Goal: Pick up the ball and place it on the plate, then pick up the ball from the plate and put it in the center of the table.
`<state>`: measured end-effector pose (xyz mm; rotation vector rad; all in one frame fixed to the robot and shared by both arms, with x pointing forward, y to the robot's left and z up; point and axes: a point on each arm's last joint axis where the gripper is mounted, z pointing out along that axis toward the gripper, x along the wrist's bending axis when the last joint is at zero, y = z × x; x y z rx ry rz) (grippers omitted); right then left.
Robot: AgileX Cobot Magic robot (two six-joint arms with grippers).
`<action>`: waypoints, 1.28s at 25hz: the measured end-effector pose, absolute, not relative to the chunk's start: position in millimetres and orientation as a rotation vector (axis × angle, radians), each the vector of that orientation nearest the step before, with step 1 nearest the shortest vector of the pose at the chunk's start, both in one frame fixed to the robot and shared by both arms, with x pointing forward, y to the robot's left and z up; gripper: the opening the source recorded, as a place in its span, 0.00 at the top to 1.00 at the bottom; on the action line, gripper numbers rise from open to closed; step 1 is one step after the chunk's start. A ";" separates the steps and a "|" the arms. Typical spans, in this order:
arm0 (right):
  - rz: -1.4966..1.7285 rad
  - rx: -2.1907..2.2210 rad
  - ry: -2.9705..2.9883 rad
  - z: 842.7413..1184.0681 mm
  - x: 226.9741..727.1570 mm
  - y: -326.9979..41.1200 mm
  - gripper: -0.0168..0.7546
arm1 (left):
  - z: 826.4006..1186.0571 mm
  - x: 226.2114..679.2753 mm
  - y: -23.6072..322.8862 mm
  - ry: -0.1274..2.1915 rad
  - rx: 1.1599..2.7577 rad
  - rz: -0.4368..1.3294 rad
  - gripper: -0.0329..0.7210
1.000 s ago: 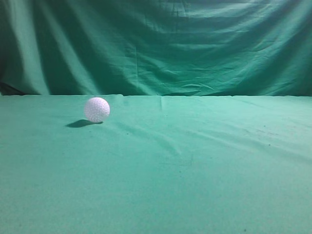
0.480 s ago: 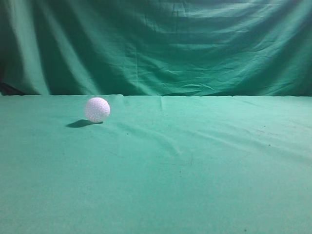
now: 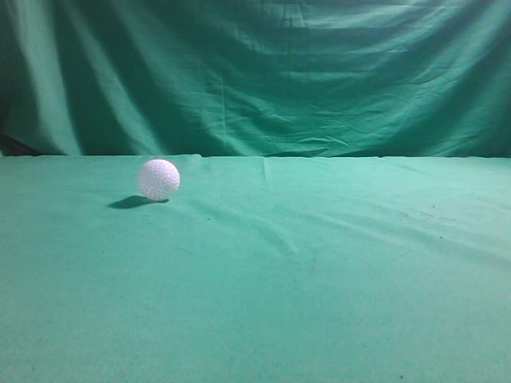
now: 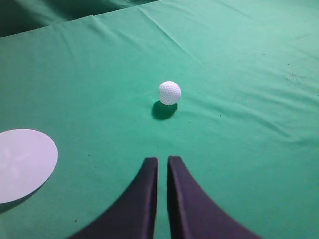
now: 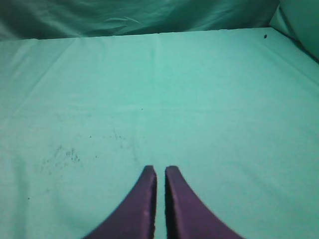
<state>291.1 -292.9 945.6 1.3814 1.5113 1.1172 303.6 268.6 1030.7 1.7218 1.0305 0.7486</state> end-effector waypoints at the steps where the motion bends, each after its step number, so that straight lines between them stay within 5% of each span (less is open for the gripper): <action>1: 1.116 1.382 1.513 945.4 291.0 -292.9 0.91 | 1030.7 303.6 268.6 1.030 1.722 0.749 0.89; 19: 1.124 1.395 1.505 945.4 291.1 -293.0 0.91 | 1030.7 303.7 268.7 1.032 1.722 0.751 0.89; 32: 1.124 1.395 1.505 945.4 291.1 -293.0 0.91 | 986.9 288.7 295.7 1.184 1.506 1.118 0.89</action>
